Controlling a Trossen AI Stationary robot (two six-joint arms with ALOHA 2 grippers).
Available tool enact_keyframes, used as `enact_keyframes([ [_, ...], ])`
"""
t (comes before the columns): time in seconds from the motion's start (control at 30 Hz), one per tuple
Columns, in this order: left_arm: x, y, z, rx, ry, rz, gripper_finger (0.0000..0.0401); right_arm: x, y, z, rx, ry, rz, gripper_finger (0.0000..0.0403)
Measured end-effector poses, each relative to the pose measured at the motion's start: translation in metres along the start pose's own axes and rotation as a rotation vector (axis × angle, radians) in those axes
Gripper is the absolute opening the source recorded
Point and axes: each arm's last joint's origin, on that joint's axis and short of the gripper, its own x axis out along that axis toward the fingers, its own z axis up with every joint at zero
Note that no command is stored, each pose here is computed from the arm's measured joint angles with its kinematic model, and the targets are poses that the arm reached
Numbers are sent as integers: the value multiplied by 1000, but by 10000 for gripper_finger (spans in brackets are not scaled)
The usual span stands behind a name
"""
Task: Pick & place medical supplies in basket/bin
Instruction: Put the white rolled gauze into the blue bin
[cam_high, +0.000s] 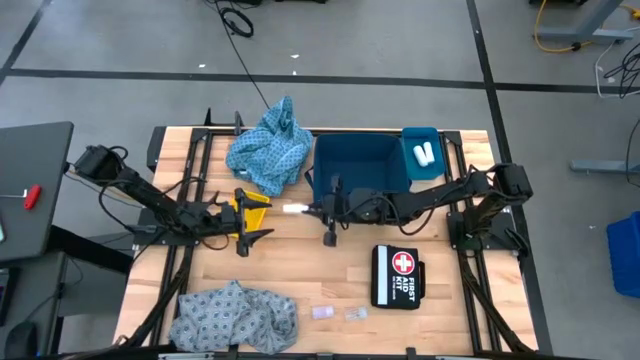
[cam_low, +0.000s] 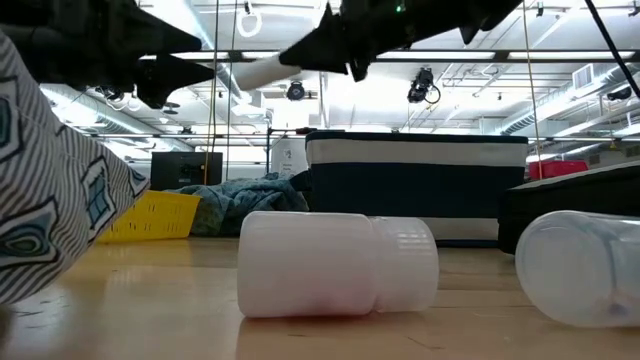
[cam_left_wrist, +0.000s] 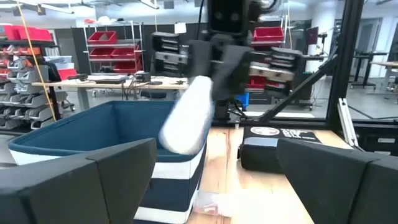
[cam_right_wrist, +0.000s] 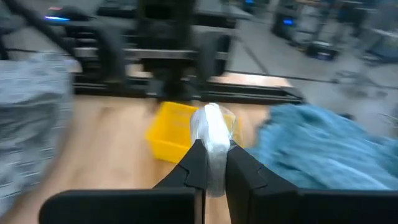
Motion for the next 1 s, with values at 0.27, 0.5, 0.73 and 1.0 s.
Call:
enact_keyframes([
  [0.27,0,0,-3,8,29,-2,334,5,-26,2,50,-79,53,28],
  [0.5,0,0,-4,4,35,1,334,-17,-45,-29,110,-418,202,28],
  [0.73,0,0,-4,5,35,5,334,-57,-71,-64,167,-410,69,27],
  [1.0,0,0,-4,3,35,9,334,-116,-94,-72,184,-438,-136,27],
])
